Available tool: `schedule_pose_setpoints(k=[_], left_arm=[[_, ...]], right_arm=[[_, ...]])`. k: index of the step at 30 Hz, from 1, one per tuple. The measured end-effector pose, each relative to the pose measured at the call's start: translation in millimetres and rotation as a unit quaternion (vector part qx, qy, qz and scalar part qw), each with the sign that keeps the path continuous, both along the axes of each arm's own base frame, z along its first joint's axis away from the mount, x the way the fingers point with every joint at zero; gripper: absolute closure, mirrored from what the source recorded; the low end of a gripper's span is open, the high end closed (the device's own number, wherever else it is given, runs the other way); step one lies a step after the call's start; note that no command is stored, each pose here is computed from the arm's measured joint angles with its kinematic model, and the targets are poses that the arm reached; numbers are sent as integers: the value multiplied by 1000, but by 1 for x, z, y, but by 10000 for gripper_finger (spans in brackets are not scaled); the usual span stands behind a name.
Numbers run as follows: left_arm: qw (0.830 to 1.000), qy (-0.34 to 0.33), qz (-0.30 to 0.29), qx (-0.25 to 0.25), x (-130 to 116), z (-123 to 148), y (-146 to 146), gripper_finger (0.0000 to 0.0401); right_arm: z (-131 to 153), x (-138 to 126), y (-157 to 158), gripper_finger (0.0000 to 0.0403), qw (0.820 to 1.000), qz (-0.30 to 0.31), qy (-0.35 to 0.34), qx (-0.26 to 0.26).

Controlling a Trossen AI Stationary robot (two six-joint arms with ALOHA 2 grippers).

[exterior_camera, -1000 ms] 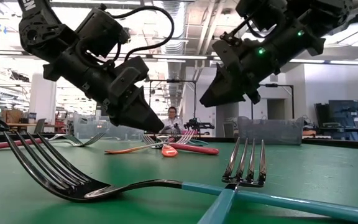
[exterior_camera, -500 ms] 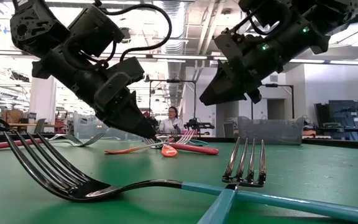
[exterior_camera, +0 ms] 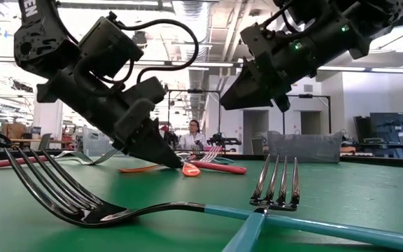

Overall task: Sort silverware by color (type)
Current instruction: Put the orange fork into the transparent bin

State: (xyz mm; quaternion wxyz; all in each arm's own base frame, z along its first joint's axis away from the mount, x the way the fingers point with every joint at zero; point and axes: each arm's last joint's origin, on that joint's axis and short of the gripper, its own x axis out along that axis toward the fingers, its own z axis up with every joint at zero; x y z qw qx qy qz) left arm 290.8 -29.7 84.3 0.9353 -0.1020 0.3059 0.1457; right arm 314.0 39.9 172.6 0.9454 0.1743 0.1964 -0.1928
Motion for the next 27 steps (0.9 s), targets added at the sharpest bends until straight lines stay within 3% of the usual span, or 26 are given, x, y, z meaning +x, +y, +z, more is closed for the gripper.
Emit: schedule_pose_setpoints(k=[7,12,17,23,27], left_arm=[[1000,9,-18,20,-1,0,0,388],[999,13,-33,39,-2,4,-2,390],[990,9,-61,124,-9,27,-12,396],[979,18,0,205,-27,69,-3,395],[975,41,27,217,-45,93,17,395]], right_arm=[[-1,0,-2,294,1000,-3,3,0],[-3,-2,-1,294,1000,0,19,-6],[-8,-4,-3,290,998,30,55,-2],[2,-2,-4,278,1000,21,13,15],[3,-1,-3,278,999,24,0,24]])
